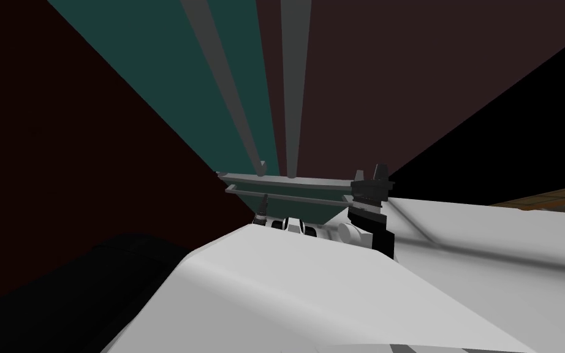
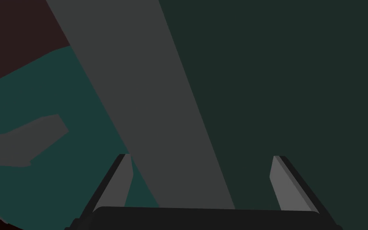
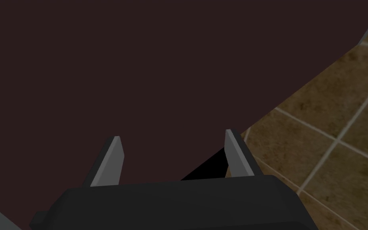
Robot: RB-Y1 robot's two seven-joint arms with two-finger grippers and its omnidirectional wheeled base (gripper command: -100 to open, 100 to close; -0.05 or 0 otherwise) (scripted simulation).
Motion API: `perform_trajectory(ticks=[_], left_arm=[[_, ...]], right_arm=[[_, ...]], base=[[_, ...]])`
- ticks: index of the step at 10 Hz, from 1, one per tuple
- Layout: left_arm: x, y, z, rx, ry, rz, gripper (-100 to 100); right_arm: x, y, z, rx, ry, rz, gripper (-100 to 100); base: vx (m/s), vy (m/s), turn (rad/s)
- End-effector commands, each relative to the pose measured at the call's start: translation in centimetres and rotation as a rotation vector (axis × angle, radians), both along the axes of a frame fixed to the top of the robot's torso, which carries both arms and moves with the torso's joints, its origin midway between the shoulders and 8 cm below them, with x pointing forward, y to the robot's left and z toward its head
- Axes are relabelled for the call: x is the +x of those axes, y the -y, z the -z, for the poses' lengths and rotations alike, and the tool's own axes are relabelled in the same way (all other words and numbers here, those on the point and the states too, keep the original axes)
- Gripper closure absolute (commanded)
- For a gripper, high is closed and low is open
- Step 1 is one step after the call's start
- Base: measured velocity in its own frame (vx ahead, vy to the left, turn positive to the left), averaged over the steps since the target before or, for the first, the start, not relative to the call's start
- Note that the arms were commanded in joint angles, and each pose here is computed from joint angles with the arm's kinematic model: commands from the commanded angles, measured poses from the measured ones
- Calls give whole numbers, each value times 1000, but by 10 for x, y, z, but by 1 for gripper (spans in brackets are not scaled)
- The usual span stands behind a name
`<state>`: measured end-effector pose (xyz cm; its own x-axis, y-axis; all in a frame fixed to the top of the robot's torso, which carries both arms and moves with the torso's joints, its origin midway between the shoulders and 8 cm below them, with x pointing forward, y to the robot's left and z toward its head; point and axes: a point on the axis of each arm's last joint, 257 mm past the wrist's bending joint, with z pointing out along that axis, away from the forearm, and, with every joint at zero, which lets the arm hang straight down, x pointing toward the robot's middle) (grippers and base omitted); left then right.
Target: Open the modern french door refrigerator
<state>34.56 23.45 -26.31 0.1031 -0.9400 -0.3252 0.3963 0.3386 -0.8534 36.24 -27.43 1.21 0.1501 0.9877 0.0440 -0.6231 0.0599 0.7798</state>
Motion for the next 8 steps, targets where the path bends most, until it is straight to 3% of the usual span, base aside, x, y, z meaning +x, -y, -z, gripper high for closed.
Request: perform_trajectory(ticks=[1,4,5,8], left_arm=[[-12,1,8,0,0,0,100],[-20,2,13,-1,0,-1,100],[-13,2,2,-3,31,4,100],[-6,0,0,-2,7,9,100]], right_arm=[[0,0,0,0,0,0,0],[0,0,0,0,0,0,0],[0,0,0,0,0,0,0],[0,0,0,0,0,0,0]], base=[[3,11,3],[-5,6,0],[-7,-1,-1],[-135,-15,14]])
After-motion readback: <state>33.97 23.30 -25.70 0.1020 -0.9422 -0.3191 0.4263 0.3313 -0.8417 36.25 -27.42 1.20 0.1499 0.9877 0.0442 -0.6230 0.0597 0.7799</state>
